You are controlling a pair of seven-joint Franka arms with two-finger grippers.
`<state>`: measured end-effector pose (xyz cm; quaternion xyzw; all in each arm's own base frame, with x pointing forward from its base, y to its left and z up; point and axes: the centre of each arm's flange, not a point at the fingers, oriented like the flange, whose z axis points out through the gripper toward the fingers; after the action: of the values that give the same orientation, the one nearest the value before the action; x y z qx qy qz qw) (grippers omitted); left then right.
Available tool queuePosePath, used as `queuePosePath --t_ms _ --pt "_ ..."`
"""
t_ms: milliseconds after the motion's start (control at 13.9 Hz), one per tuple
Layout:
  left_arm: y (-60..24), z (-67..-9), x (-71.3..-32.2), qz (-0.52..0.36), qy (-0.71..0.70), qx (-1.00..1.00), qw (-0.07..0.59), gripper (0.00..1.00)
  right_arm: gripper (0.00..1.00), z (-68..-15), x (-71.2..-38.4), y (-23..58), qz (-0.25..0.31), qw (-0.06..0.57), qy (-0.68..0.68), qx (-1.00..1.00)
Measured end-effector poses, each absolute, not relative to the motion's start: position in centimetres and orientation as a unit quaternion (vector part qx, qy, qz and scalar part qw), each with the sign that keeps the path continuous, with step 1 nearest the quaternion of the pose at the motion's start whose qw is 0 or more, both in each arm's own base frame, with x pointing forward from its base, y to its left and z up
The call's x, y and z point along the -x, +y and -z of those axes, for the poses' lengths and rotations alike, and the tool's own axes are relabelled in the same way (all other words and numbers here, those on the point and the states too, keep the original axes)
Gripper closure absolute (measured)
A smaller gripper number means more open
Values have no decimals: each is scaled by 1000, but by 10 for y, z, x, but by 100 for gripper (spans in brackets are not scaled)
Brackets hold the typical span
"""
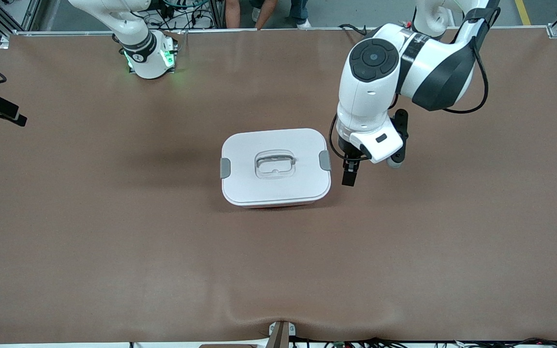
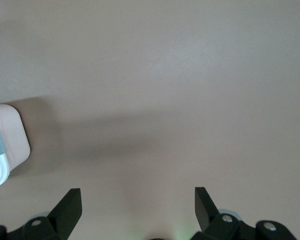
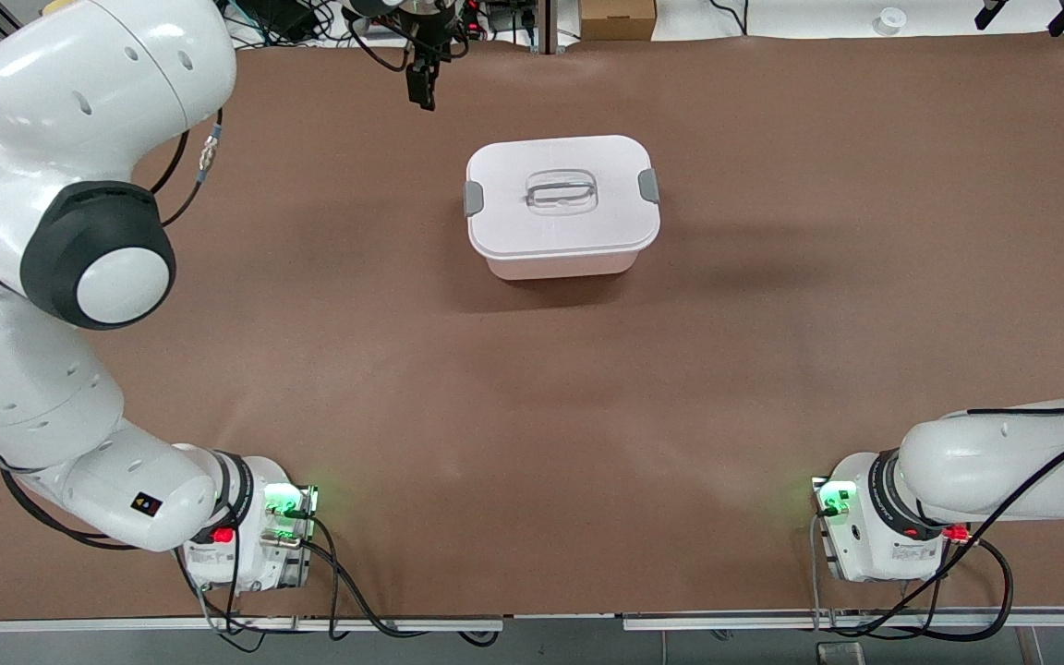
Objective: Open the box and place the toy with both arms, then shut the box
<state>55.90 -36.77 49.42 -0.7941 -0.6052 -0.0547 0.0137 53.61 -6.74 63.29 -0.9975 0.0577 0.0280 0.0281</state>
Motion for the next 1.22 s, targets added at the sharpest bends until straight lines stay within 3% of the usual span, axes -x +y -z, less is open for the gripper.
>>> queuePosePath --t_ms 1219 --pt "-184 -572 -611 45 -431 901 -11 0 0 -633 -538 -65 -25 13 54 998"
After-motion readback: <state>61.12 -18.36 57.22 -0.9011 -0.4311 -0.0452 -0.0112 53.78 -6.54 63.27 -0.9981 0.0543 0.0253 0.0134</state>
